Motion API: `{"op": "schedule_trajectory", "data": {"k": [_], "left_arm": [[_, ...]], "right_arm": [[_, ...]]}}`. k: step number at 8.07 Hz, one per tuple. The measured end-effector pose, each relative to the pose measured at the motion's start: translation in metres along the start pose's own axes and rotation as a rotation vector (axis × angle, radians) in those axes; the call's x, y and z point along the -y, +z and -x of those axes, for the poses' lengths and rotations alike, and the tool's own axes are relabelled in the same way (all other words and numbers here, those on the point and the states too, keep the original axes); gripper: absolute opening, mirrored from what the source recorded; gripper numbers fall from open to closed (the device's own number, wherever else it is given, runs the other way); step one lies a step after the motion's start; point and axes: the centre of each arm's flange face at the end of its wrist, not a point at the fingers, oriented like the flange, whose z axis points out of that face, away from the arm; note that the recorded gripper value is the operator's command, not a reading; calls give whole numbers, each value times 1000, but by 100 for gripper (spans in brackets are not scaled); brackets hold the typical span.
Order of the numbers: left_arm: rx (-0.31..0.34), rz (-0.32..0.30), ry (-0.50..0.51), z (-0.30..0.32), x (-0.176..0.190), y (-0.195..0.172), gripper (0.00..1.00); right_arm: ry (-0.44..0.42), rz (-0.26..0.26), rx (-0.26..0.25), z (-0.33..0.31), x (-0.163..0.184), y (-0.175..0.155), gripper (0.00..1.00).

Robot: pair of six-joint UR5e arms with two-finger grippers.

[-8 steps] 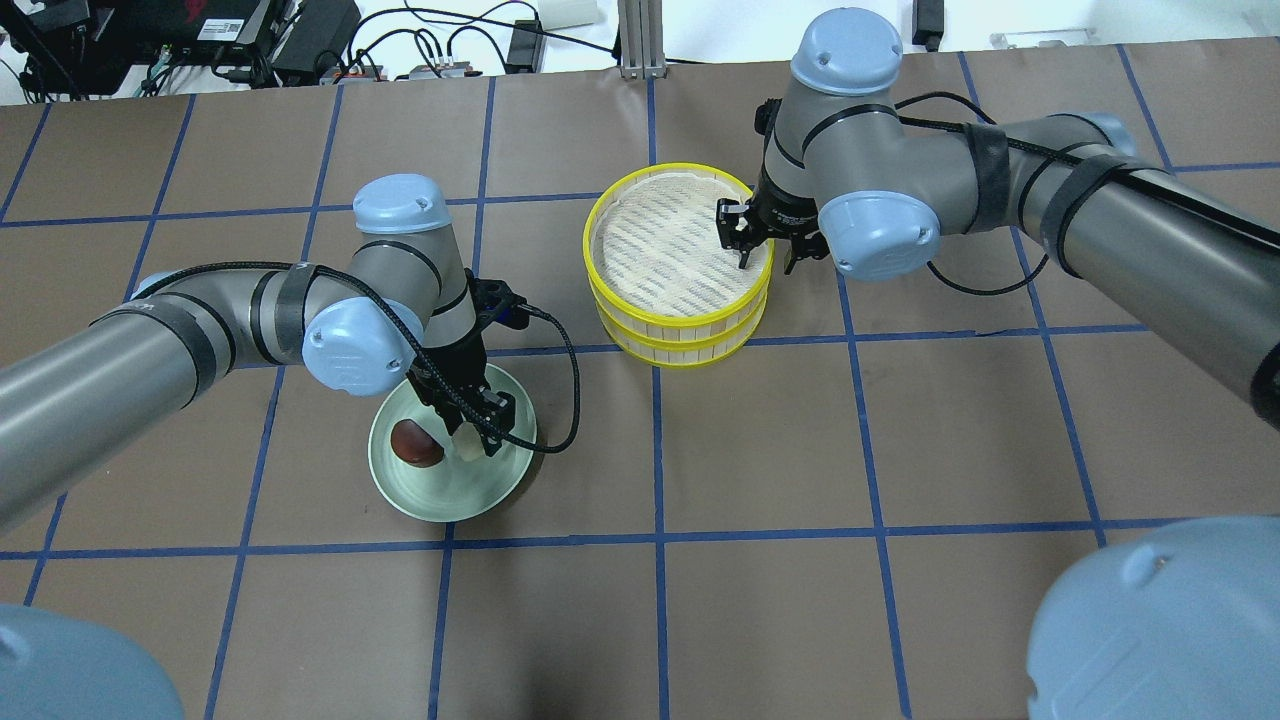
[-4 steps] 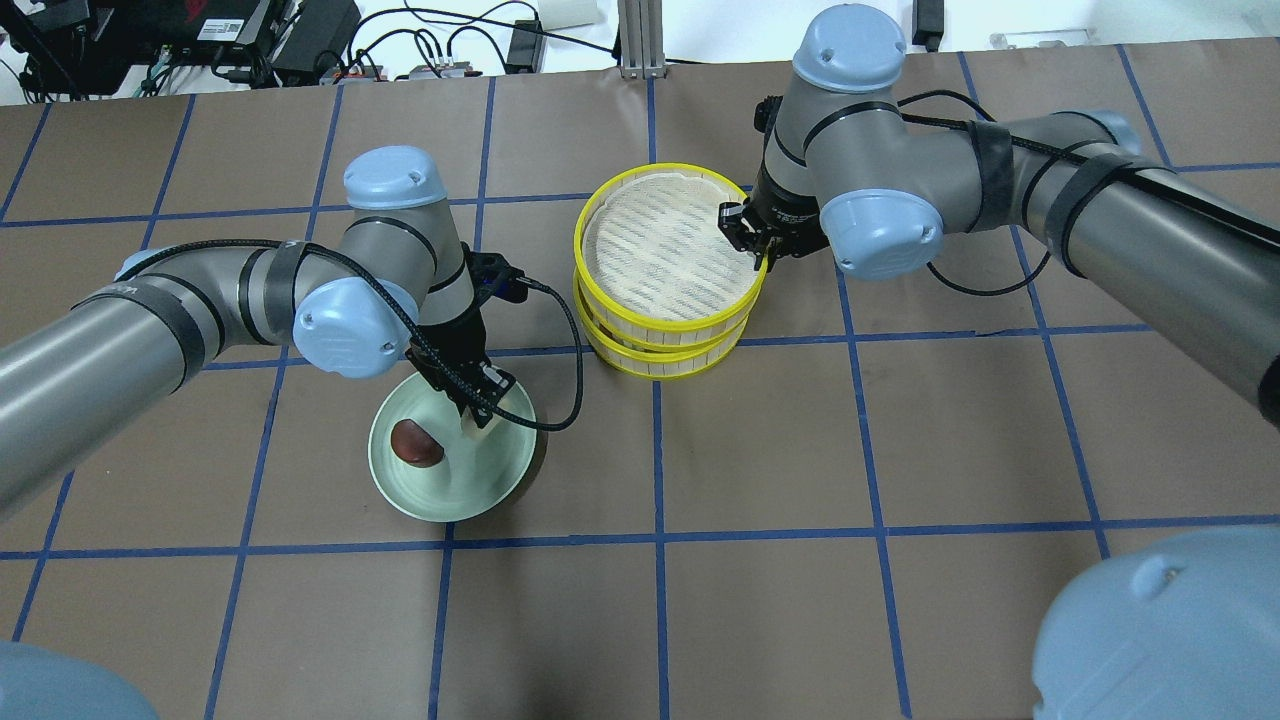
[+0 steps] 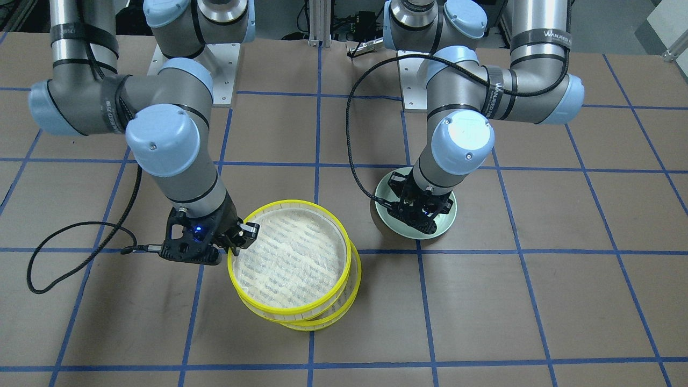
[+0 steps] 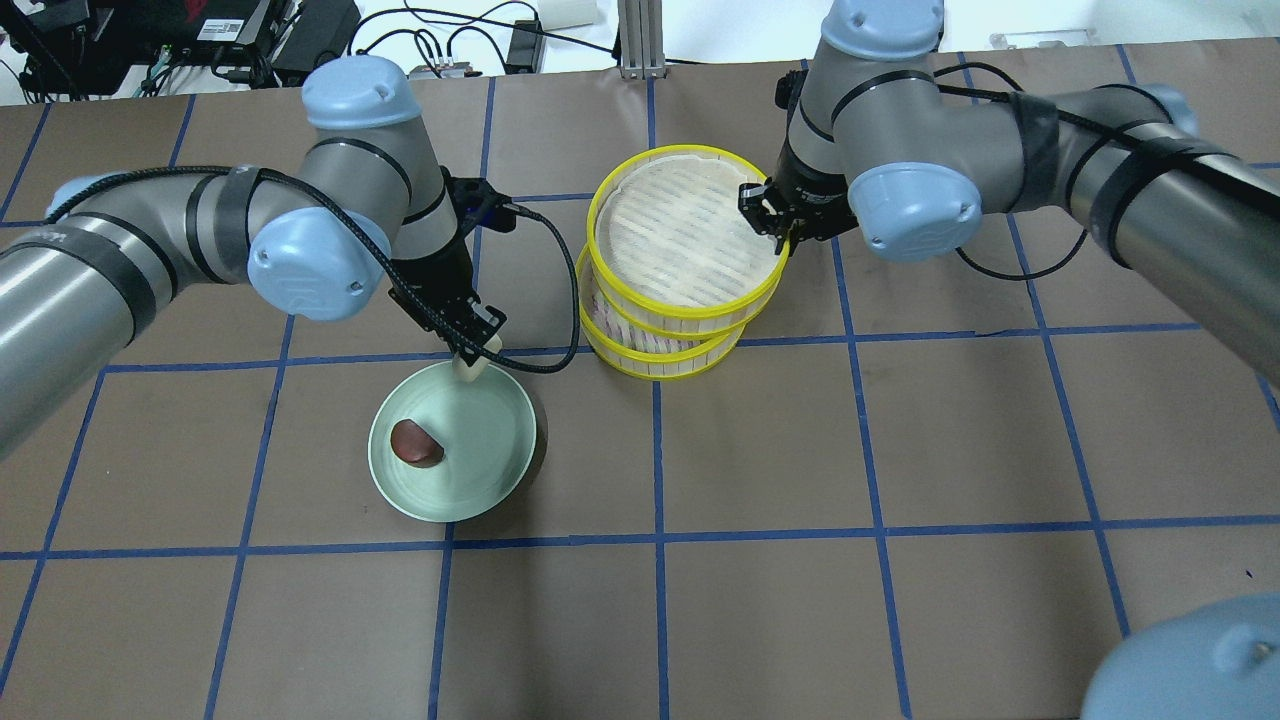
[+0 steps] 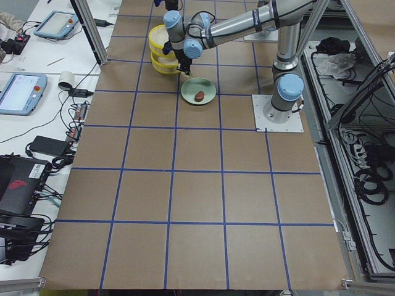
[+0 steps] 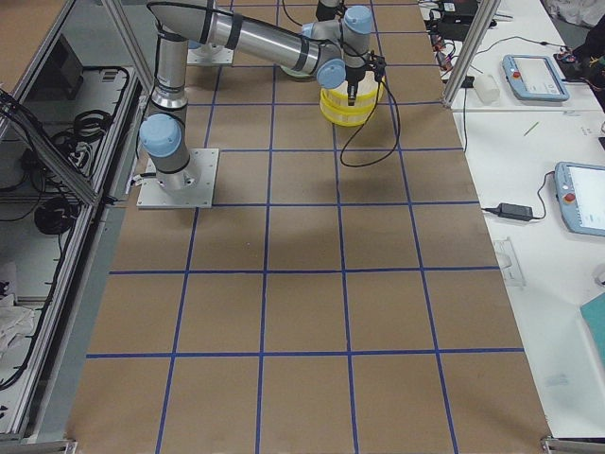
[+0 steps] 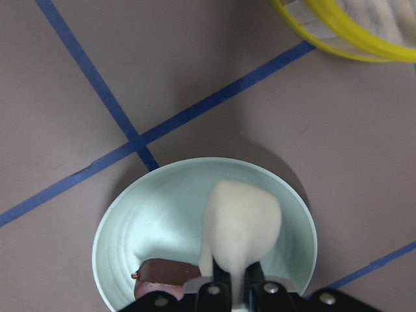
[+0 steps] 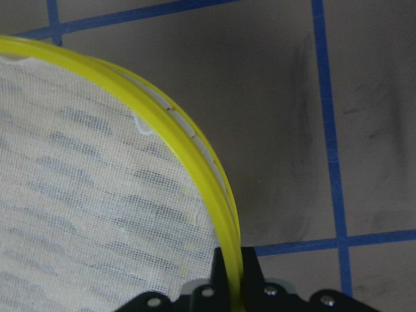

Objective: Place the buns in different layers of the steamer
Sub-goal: 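Lift the top tier aside with the right gripper while the left raises the bun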

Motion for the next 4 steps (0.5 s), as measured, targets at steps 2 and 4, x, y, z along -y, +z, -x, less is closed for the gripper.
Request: {"op": "schedule_trajectory", "data": {"k": [2,4], "left_arm": [[26,-83,-11,-1,1,-49,0],[21,-189,-62,-7,11,-83,0]], "right_arm": [[-6,15,-6,-58,11,-35,0],[-36,34,-14,-142,23,-61,0]]}}
